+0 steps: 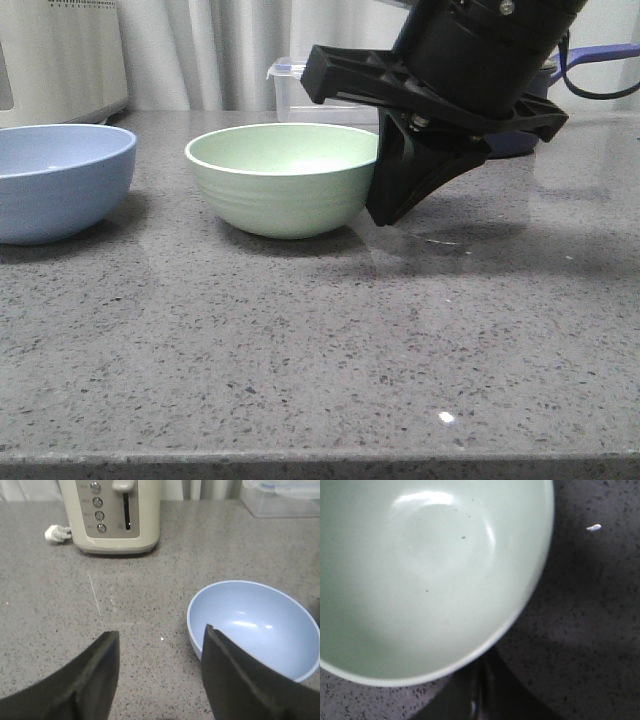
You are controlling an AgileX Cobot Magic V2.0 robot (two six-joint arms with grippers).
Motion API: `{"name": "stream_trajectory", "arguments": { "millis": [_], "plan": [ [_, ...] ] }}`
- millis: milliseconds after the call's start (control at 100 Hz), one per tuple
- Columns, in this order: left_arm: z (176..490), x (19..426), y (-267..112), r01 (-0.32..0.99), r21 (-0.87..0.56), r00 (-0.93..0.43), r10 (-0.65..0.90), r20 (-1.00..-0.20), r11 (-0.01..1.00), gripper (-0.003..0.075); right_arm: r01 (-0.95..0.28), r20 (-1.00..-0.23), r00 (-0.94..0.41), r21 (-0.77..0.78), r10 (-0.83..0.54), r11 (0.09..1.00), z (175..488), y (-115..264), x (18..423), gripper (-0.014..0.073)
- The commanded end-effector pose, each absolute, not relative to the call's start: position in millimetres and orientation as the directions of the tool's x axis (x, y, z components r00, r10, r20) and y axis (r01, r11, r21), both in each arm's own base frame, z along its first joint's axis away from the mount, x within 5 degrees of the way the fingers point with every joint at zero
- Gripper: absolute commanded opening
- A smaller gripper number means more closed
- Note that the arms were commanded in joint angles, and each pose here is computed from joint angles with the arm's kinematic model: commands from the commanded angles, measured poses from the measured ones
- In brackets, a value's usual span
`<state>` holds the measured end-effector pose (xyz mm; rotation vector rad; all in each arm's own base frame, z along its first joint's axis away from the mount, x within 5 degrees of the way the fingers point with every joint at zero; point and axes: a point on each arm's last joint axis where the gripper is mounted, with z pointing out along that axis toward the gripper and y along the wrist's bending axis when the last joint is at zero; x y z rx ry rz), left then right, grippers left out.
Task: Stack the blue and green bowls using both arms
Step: 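Move the left gripper down and grasp the light blue bowl rim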
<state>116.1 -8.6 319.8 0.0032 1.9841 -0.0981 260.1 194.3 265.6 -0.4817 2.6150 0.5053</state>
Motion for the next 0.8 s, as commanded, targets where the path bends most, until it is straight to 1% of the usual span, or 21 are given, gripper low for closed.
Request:
{"name": "stream_trajectory", "arguments": {
  "millis": [0, 80, 200, 320, 450, 600, 790],
  "plan": [
    [343.6, 132.9, -10.3, 0.043, -0.104, -0.395, -0.079, -0.915, 0.994, 0.0367, -0.427, -0.549, -0.807, 0.287, -0.218, 0.858, 286.0, 195.2, 260.3, -0.0081],
    [347.5, 147.5, -11.9, 0.041, -0.104, -0.477, -0.072, -0.876, 0.994, 0.0367, -0.427, -0.548, -0.808, 0.287, -0.218, 0.858, 285.9, 195.2, 260.3, -0.0081],
    [349.3, 173.9, -15.3, 0.035, -0.121, -0.602, -0.076, -0.795, 0.992, 0.0367, -0.427, -0.548, -0.808, 0.287, -0.218, 0.858, 285.9, 195.2, 260.3, -0.0081],
    [349.9, 198.7, -21.7, 0.071, -0.144, -0.678, -0.057, -0.733, 0.987, 0.0367, -0.426, -0.547, -0.808, 0.287, -0.219, 0.858, 285.8, 195.2, 260.2, -0.0081],
    [346.1, 223.8, -25.3, 0.071, -0.166, -0.733, -0.061, -0.677, 0.984, 0.0367, -0.426, -0.546, -0.808, 0.287, -0.219, 0.858, 285.8, 195.1, 260.1, -0.0081],
    [330.3, 249.1, -27.7, 0.058, -0.177, -0.787, -0.064, -0.614, 0.982, 0.0367, -0.426, -0.546, -0.809, 0.287, -0.219, 0.858, 285.8, 195.1, 260.1, -0.0081],
    [314.9, 267.9, -30.5, 0.063, -0.188, -0.823, -0.056, -0.566, 0.980, 0.0367, -0.426, -0.546, -0.809, 0.287, -0.219, 0.858, 285.8, 195.1, 260.1, -0.0081]
  ]
}}
